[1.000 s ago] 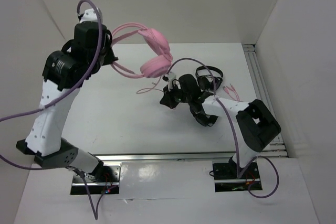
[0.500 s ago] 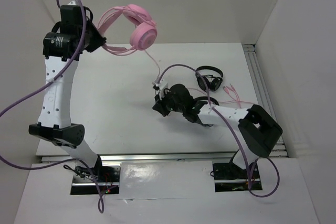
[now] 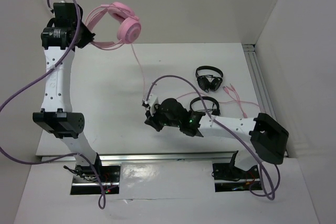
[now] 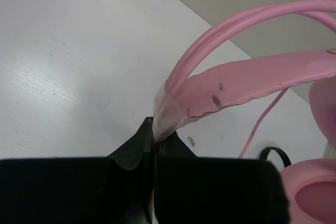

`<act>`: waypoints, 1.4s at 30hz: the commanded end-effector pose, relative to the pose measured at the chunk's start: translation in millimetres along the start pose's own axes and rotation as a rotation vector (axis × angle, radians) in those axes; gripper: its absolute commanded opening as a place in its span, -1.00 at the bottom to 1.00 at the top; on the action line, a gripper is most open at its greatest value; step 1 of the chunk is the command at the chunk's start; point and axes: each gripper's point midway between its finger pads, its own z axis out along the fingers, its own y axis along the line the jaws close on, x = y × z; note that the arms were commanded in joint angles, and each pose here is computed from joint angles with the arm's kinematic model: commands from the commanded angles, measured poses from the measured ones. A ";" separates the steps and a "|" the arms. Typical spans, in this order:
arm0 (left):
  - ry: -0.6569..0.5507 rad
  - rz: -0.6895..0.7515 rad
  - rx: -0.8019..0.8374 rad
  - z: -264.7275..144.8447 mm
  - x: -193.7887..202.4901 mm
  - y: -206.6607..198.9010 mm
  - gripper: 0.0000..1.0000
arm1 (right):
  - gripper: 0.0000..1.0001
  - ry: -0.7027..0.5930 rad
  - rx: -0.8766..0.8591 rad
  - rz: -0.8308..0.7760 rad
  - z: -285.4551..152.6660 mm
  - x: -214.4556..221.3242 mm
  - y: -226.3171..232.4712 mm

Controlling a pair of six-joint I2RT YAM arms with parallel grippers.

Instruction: Wrap the headphones

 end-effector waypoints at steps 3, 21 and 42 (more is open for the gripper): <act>-0.158 -0.045 0.003 -0.7 -42.2 -3.5 -1.00 | -1.00 -0.062 -0.094 -0.066 -25.9 -17.4 40.6; -0.137 0.116 -0.450 52.2 32.4 71.2 -1.00 | -1.00 -0.100 -0.276 -0.299 -77.2 -121.6 117.2; 0.198 0.819 0.148 2.3 211.8 33.0 -1.00 | -1.00 -0.211 0.636 -0.487 -136.5 -231.5 -100.3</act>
